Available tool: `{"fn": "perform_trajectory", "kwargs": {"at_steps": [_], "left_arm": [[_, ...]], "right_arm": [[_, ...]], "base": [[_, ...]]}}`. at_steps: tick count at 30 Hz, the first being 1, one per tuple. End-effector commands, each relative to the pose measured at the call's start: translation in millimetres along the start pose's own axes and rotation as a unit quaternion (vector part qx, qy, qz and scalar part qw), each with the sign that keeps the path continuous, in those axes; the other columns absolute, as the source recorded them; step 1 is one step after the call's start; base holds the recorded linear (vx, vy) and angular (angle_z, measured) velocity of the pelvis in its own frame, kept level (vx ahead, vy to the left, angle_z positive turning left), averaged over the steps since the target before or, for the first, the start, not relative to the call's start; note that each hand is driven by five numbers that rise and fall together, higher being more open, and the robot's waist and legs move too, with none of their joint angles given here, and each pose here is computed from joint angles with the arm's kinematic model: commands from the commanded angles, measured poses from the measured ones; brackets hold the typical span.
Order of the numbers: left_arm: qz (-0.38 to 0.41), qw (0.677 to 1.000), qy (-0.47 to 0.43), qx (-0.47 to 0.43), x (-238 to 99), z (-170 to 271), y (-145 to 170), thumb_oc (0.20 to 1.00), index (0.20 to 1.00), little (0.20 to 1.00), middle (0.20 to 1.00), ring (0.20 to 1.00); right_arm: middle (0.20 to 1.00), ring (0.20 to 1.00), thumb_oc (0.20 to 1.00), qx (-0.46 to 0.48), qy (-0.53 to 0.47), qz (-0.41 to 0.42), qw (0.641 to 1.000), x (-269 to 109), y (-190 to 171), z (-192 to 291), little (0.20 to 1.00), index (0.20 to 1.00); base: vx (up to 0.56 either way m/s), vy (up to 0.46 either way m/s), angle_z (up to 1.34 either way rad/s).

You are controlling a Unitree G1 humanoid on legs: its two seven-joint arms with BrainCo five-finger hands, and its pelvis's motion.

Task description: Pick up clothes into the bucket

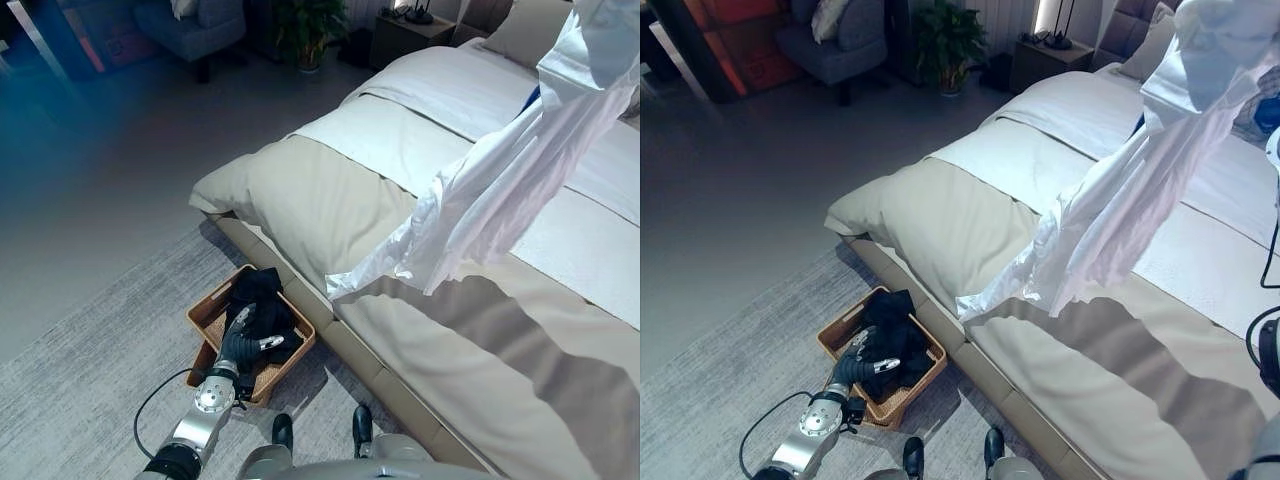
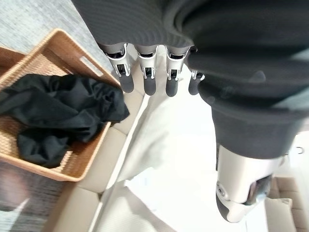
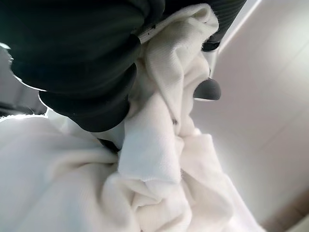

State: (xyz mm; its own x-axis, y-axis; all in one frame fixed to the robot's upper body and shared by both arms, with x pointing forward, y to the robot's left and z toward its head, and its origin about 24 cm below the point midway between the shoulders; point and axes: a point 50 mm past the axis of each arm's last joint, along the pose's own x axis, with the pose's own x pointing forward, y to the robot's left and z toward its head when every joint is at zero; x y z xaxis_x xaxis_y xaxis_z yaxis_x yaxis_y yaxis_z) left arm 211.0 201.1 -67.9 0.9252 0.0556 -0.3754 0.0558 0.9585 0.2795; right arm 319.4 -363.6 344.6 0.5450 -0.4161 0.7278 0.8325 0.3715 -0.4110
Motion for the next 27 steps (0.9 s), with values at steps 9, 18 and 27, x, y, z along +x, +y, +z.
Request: {"fn": "perform_trajectory", "kwargs": {"at_steps": [9,18,27], "left_arm": [[-0.009,1.000,0.023,-0.005,-10.4,-15.0,-3.2,1.000,1.000,1.000,1.000,1.000],[-0.024,0.999,0.030,-0.006,-13.1,-18.6,-8.2,1.000,1.000,1.000,1.000,1.000],[-0.031,0.999,0.028,-0.004,-9.7,-15.5,-11.2,1.000,1.000,1.000,1.000,1.000]], "right_arm": [[0.200,0.200,0.200,0.038,-0.006,-0.125,0.991,41.8,-55.6,36.3,0.200,0.200],[0.200,0.200,0.200,0.008,0.055,-0.062,0.997,38.6,-38.5,13.4,0.200,0.200],[0.410,0.410,0.410,0.002,0.072,-0.028,0.997,29.3,-15.2,4.8,0.410,0.410]], "base": [[0.00,0.000,0.00],[-0.01,-0.008,0.03],[-0.07,-0.001,0.03]]}}
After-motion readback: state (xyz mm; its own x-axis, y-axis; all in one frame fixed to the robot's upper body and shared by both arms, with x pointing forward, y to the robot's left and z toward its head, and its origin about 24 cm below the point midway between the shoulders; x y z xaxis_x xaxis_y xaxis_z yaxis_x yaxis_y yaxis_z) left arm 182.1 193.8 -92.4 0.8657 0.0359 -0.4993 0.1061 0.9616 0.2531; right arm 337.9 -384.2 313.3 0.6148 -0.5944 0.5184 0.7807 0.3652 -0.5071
